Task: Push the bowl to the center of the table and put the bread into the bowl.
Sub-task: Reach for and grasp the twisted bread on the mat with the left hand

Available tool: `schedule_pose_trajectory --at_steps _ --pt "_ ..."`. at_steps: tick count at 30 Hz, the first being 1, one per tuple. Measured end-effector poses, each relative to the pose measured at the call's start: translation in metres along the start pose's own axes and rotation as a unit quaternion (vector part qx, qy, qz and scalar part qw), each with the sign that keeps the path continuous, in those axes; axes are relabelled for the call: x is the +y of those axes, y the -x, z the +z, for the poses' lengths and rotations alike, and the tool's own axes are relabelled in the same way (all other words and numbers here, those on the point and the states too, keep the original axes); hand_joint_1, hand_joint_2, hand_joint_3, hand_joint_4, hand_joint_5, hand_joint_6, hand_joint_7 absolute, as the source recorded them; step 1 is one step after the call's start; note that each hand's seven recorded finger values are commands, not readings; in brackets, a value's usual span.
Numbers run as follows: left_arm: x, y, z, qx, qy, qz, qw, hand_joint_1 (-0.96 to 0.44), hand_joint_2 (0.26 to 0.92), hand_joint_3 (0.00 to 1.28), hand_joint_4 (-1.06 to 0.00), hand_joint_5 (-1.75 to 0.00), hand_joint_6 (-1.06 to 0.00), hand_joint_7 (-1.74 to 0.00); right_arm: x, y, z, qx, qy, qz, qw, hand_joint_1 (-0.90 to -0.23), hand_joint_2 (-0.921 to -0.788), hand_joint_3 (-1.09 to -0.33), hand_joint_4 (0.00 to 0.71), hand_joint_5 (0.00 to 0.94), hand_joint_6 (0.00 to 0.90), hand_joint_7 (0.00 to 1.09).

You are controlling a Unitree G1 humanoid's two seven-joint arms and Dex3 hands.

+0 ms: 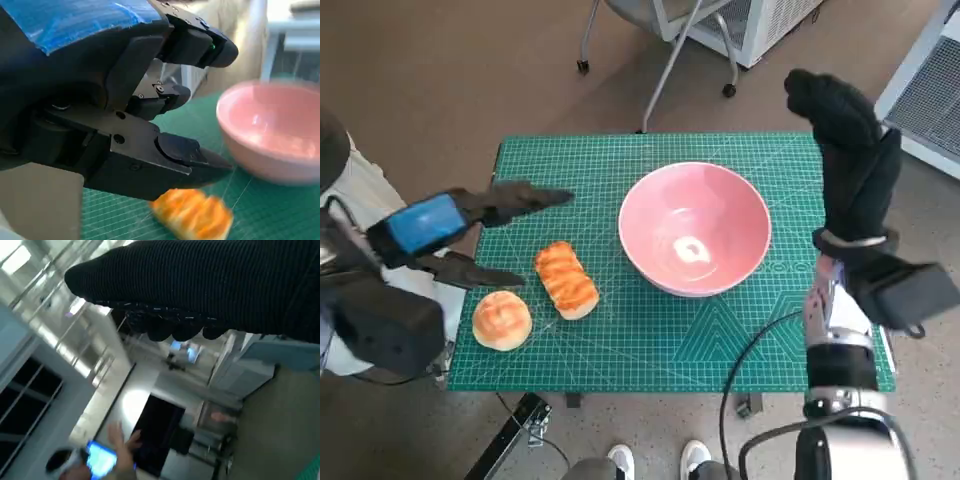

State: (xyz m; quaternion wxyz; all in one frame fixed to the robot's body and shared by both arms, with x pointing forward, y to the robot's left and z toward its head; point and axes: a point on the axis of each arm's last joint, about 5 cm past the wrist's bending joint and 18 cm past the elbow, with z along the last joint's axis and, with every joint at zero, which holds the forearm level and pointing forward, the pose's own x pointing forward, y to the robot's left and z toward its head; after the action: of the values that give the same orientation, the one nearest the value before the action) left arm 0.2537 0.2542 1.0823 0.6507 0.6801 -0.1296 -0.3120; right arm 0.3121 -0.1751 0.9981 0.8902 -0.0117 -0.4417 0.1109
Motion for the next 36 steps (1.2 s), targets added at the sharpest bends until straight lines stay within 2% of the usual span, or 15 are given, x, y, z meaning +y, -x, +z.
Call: schedule_pose_trajectory --at_steps 4,9,17,30,36 --pt "-0.002 -0.008 0.000 -0.002 -0.038 -0.031 0.999 0.00 0.768 0.07 -0.25 0.00 -0.38 -0.10 0.003 0.0014 0.003 -0.005 0.005 0.013 0.9999 -0.577 -0.921 -0.699 0.371 0.022 0.148 0.62" --pt "-0.005 -0.018 0.001 -0.001 -0.073 -0.065 0.995 -0.02 0.774 0.05 -0.25 0.00 -0.39 -0.08 0.005 0.0024 0.005 -0.007 0.011 0.027 0.9996 -0.566 -0.921 -0.711 0.363 0.012 0.118 0.67" --pt "-0.014 -0.036 0.002 0.005 -0.122 -0.110 0.986 -0.06 0.791 0.04 -0.24 0.00 -0.40 -0.06 0.006 0.0045 0.005 -0.006 0.014 0.032 0.9994 -0.558 -0.921 -0.718 0.358 0.006 0.099 0.71" --pt "-0.027 -0.057 0.001 -0.003 -0.204 -0.137 0.969 -0.11 0.812 0.03 -0.28 -0.02 -0.43 -0.05 0.005 0.0075 0.007 -0.003 0.022 0.025 0.9995 -0.558 -0.921 -0.718 0.360 0.006 0.098 0.71" --pt "-0.033 -0.065 0.000 -0.007 -0.223 -0.147 0.964 -0.12 0.819 0.02 -0.32 -0.03 -0.48 -0.06 0.005 0.0114 0.007 0.004 0.021 0.017 0.9996 -0.560 -0.921 -0.716 0.360 0.005 0.100 0.71"
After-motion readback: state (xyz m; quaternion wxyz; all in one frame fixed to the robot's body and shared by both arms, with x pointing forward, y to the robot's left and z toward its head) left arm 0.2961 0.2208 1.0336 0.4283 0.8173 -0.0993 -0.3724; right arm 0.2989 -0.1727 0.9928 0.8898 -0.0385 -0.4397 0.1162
